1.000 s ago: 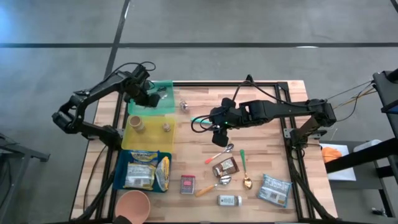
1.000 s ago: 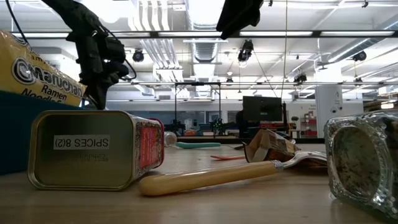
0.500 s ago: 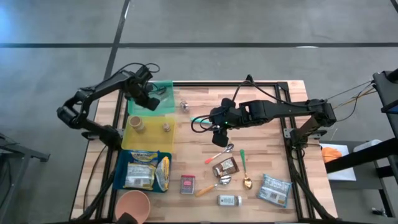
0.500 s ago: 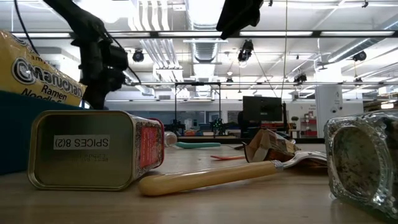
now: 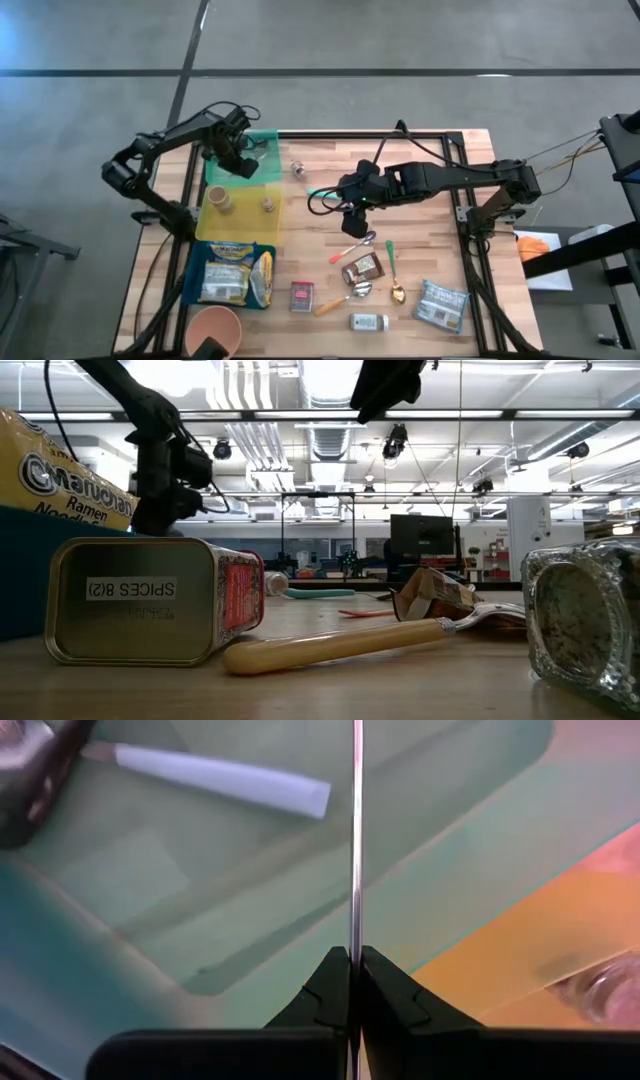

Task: Pick & Place Food Item
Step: Put the silver spoon into the green bin

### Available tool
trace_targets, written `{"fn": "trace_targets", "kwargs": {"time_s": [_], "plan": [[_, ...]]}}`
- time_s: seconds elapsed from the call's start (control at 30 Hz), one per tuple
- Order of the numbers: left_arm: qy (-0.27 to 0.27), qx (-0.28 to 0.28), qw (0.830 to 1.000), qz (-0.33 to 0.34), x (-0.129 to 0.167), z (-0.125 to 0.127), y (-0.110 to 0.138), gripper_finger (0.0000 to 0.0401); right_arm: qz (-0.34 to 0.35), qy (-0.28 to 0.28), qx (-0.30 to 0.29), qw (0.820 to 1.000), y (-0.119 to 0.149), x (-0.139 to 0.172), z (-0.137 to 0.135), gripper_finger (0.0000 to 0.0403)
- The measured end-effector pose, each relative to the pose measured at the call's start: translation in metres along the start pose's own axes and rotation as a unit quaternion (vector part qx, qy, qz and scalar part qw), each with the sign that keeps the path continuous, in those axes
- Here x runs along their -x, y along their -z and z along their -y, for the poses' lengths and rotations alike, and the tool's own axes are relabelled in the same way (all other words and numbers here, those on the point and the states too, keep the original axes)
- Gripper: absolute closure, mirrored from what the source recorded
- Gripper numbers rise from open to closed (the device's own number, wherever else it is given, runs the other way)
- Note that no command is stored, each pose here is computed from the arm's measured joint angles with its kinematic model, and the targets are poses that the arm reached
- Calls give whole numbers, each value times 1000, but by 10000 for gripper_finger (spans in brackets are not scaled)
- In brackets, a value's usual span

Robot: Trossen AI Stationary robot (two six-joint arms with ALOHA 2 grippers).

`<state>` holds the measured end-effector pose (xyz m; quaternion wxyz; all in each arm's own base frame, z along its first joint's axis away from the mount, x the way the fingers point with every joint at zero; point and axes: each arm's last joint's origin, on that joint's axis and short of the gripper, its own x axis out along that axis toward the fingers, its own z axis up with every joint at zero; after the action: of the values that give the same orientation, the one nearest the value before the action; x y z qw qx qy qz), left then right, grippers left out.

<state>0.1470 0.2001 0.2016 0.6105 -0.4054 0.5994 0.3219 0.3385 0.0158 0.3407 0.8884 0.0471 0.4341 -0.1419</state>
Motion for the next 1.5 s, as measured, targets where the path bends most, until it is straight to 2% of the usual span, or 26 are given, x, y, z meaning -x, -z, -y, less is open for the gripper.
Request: {"fn": "trace_targets", "kwargs": {"time_s": [0.13,0.47,0.73,1.5], "plan": [[-4,4,999,-32,-7,-1,0,391,0,0,0,1000,0,0,0,179],[-18,3,998,-64,-20,-2,-6,391,0,-2,1,1000,0,0,-2,179],[-58,-10,996,-66,-21,-5,-5,371,0,-2,-1,1000,0,1,-2,179],[-96,-12,994,-55,-22,-7,-7,362,7,-15,-6,1000,1,10,0,179]]}}
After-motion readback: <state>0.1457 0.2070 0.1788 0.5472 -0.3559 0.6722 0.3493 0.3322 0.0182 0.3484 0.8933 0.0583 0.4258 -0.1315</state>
